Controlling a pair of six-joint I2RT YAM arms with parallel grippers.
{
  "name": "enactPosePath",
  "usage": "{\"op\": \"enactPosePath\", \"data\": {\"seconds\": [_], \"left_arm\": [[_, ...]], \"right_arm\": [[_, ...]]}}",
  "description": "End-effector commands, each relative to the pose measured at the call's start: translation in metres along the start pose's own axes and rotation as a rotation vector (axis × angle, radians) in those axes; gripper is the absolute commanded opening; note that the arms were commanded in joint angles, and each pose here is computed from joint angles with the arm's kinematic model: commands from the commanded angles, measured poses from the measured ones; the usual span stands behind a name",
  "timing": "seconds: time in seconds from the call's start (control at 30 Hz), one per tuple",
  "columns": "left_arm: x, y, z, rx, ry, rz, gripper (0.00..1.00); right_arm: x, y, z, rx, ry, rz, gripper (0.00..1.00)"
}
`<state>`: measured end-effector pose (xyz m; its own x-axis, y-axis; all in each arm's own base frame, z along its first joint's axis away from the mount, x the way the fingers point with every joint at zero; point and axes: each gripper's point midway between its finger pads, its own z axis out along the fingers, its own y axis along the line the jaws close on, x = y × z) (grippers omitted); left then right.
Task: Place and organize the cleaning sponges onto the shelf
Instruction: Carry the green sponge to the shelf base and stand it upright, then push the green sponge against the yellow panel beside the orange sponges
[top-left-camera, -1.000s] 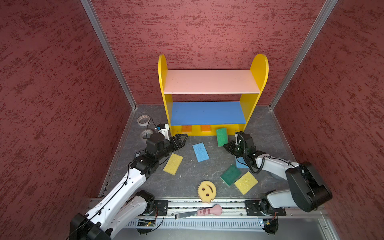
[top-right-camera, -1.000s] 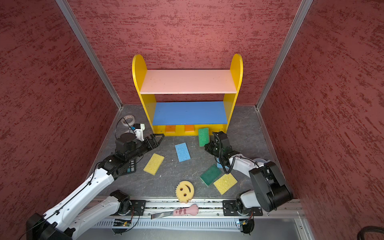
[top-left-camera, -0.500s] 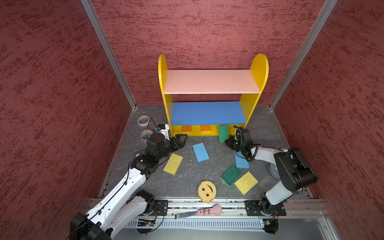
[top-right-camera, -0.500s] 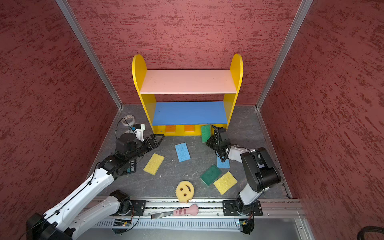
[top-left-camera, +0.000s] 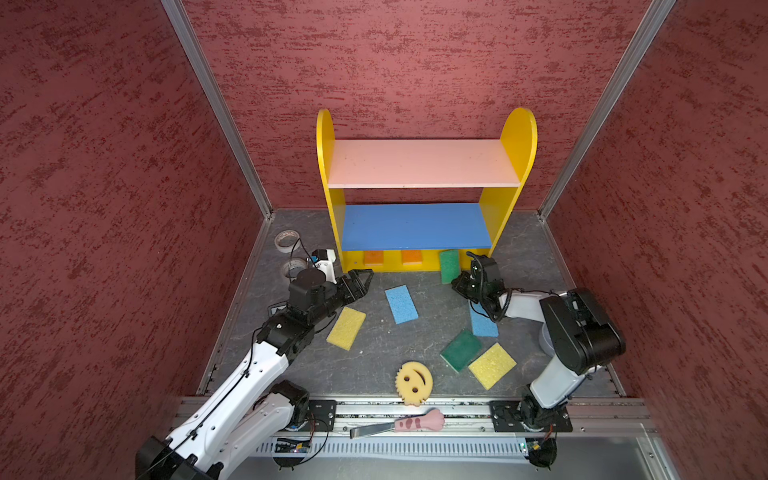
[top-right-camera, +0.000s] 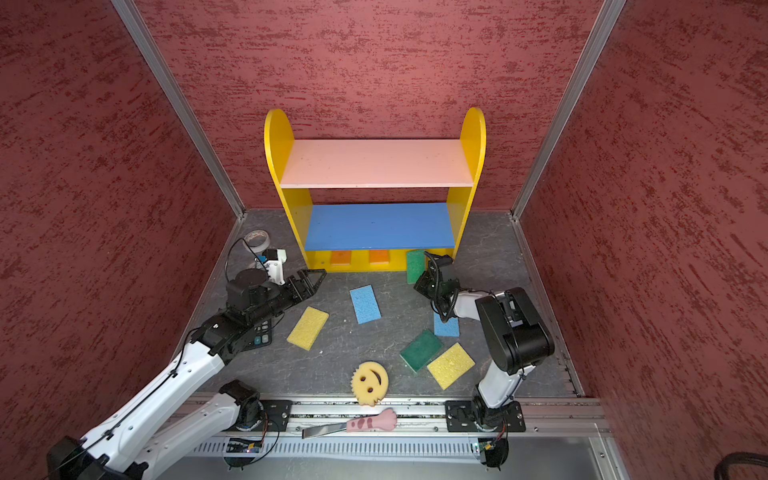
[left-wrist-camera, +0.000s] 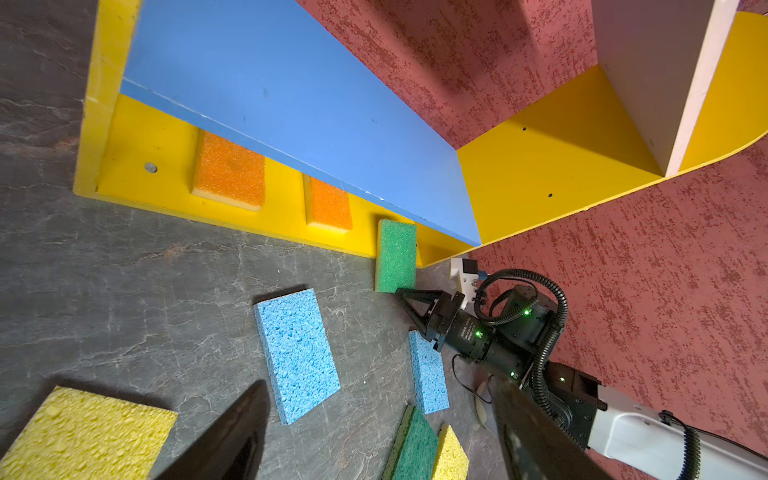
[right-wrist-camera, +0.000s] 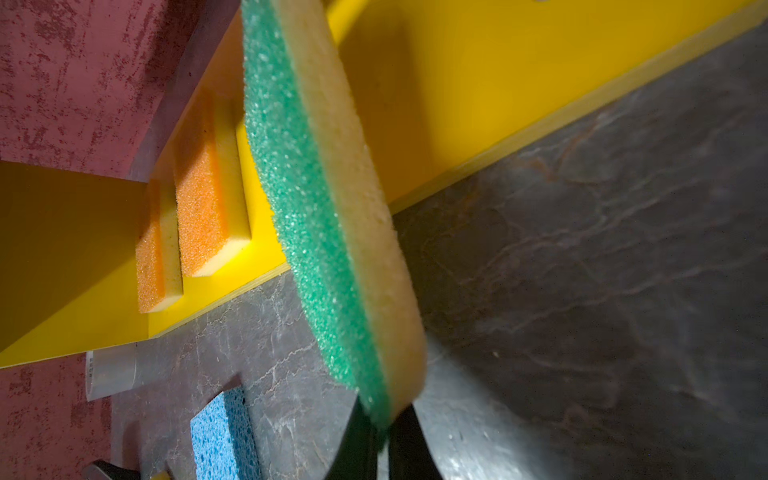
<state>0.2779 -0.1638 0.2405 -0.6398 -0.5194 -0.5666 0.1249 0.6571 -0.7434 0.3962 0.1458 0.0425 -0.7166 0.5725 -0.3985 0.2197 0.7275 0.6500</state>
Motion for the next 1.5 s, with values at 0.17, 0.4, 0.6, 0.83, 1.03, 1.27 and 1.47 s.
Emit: {"op": "enactPosePath", "data": {"seconds": [0.17, 0.4, 0.6, 0.83, 1.03, 1.27, 1.47], "left_arm": [[0.000, 0.008, 0.002, -0.023, -0.010, 0.016, 0.84], [0.001, 0.008, 0.007, -0.021, -0.001, 0.007, 0.84], [0.001, 0.007, 0.012, -0.015, 0.010, 0.001, 0.84], [0.000, 0.004, 0.014, -0.012, 0.016, -0.004, 0.84], [0.000, 0.004, 0.015, -0.021, 0.023, -0.003, 0.84], [0.001, 0.005, 0.017, -0.027, 0.032, -0.002, 0.84], [0.002, 0.007, 0.018, -0.032, 0.032, -0.005, 0.84]], "right_arm": [[-0.013, -0.003, -0.022, -0.002, -0.105, 0.012, 0.36], [0.005, -0.007, -0.037, -0.052, -0.085, 0.055, 0.12], [0.024, -0.017, -0.032, -0.054, -0.026, 0.072, 0.00], [0.028, -0.021, -0.016, -0.065, -0.011, 0.086, 0.00], [0.017, -0.023, 0.001, -0.075, -0.061, 0.074, 0.00], [-0.002, -0.030, 0.011, -0.094, -0.159, 0.109, 0.00], [-0.010, -0.034, 0.016, -0.132, -0.185, 0.145, 0.00]]}}
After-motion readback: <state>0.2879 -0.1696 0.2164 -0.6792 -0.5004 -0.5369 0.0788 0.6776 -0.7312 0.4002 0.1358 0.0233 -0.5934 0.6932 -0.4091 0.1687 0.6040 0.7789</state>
